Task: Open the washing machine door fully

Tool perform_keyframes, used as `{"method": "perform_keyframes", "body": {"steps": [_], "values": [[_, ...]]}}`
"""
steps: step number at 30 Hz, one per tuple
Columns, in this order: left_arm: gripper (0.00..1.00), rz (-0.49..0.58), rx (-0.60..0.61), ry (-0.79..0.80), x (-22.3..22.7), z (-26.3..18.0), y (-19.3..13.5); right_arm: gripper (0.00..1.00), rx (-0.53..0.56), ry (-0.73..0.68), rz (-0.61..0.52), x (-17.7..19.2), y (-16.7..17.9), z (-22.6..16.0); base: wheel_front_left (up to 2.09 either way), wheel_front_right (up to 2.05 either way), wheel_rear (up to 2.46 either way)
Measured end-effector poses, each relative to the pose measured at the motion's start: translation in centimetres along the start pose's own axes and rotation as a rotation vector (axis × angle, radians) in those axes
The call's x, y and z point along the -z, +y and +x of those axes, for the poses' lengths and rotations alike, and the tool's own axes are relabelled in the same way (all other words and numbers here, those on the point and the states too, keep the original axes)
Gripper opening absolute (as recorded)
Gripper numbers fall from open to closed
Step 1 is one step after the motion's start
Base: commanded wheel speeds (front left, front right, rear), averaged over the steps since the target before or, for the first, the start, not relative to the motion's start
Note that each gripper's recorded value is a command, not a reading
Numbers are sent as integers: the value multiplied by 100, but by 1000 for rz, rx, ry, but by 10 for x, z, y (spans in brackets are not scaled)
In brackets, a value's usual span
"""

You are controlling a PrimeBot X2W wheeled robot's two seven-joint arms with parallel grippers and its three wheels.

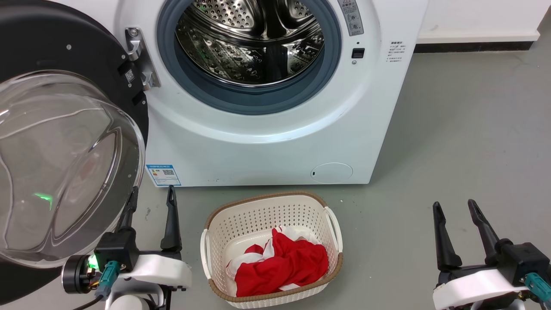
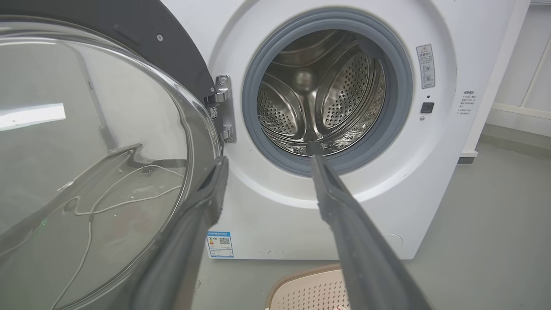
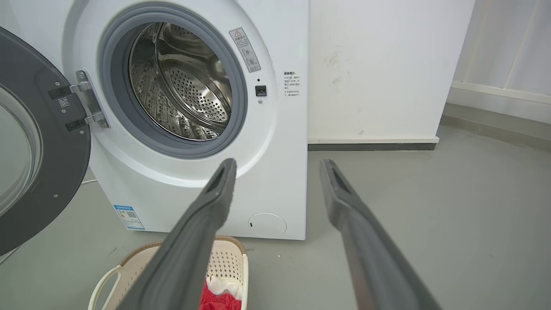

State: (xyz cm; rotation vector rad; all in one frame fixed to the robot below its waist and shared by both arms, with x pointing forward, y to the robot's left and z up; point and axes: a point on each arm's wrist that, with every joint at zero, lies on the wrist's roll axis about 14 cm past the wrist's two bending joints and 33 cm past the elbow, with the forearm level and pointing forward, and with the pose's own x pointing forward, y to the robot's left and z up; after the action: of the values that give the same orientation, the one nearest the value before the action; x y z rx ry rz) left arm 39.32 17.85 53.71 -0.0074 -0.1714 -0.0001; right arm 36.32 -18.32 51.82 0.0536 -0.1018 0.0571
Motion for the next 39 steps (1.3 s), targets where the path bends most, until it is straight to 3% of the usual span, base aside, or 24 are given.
{"method": "perform_keyframes", "body": {"steps": [22,23,27,39], "values": [[100,6,-29,14,4,-4,10,100,-13,15,5,6,4,3,0,0,0],[0,5,-28,20,6,-4,10,0,-12,21,5,7,4,2,0,0,0],[0,-15,-40,90,25,-13,12,0,-4,70,25,22,3,-5,0,0,0],[0,-258,-101,147,35,-15,21,0,57,94,264,27,-5,-5,0,0,0]]}}
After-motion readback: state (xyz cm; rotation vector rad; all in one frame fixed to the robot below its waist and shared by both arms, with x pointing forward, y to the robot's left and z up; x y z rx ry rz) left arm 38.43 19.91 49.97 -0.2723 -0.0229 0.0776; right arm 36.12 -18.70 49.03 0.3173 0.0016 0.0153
